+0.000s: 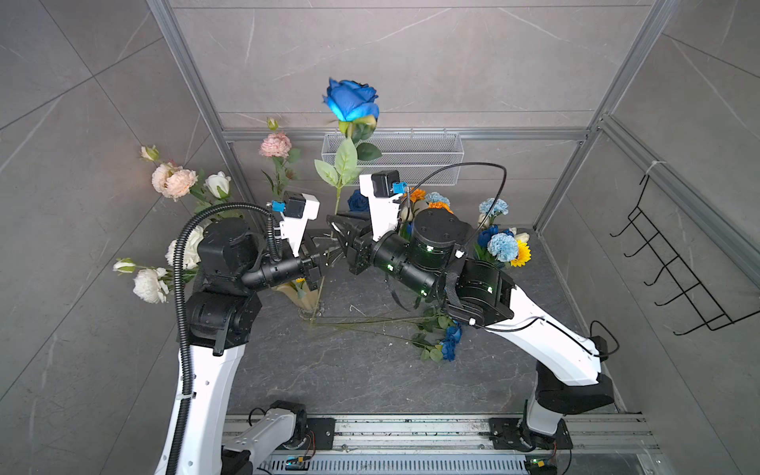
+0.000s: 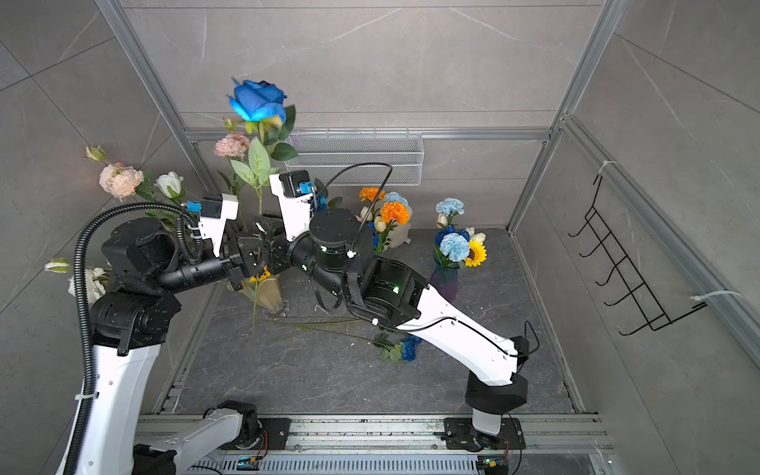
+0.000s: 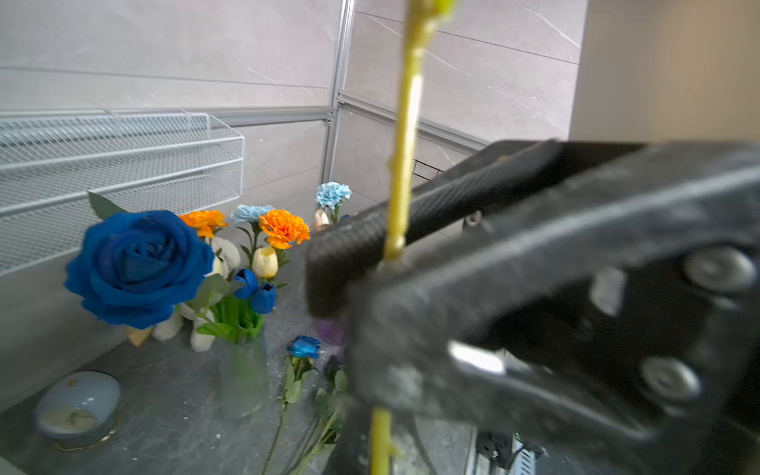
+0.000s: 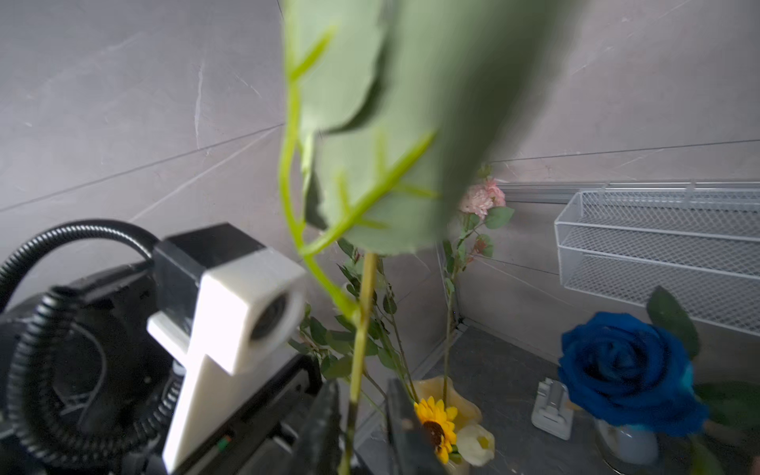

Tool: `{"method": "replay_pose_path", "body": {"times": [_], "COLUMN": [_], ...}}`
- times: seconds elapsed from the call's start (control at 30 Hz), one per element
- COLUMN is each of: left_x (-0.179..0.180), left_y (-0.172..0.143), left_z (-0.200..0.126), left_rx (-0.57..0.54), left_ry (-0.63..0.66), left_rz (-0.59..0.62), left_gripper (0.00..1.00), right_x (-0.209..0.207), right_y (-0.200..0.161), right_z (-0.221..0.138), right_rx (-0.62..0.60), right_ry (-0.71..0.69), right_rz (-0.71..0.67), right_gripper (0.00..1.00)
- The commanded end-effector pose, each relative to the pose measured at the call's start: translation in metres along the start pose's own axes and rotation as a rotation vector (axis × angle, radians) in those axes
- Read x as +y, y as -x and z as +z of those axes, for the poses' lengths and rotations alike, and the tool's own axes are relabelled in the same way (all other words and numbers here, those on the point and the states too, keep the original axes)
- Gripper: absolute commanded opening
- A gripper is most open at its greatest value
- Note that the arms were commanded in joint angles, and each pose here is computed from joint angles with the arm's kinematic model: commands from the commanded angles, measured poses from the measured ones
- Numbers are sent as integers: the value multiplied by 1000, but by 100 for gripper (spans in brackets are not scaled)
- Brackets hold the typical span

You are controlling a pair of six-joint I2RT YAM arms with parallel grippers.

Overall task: Pick out blue flowers from the vase
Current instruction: Place the flower at the center of the board.

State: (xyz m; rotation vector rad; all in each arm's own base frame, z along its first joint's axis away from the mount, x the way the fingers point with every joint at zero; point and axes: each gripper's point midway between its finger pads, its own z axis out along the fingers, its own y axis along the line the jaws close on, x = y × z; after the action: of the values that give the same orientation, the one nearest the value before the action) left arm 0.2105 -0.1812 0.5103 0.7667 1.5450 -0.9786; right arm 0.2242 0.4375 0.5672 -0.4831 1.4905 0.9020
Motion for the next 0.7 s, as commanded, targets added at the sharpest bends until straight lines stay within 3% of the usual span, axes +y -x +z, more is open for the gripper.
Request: {"method": "replay_pose_path", "body": {"times": [0.0, 0.07, 0.1, 0.37, 0.43, 0.53, 0.67], "left_x": [12, 25, 29, 35, 33, 32, 25], "left_y": [2, -14, -23, -137, -163, -209, -268], "left_z": [-1, 1, 3, 51, 58, 63, 73], "left_rx": [-4, 49, 84, 497, 571, 686, 794], "left_ry": [76, 137, 159, 227, 221, 194, 149], "left_rz": [120, 175, 210, 616, 665, 691, 734], "left_gripper": [0, 0, 0, 0, 0, 0, 0], "right_x": [-31, -50, -60, -155, -168, -178, -174], "right_y": [39, 53, 57, 96, 103, 112, 110], "right_z": [-41, -68, -82, -235, -259, -275, -259], "right_rx": [-89, -116, -122, -198, -202, -177, -120], "right_ry": [-135, -211, -252, -629, -697, -773, -794], "right_rz": [-53, -85, -102, -154, -169, -210, -283], "right_gripper": [73, 94, 99, 100, 100, 100, 99]}}
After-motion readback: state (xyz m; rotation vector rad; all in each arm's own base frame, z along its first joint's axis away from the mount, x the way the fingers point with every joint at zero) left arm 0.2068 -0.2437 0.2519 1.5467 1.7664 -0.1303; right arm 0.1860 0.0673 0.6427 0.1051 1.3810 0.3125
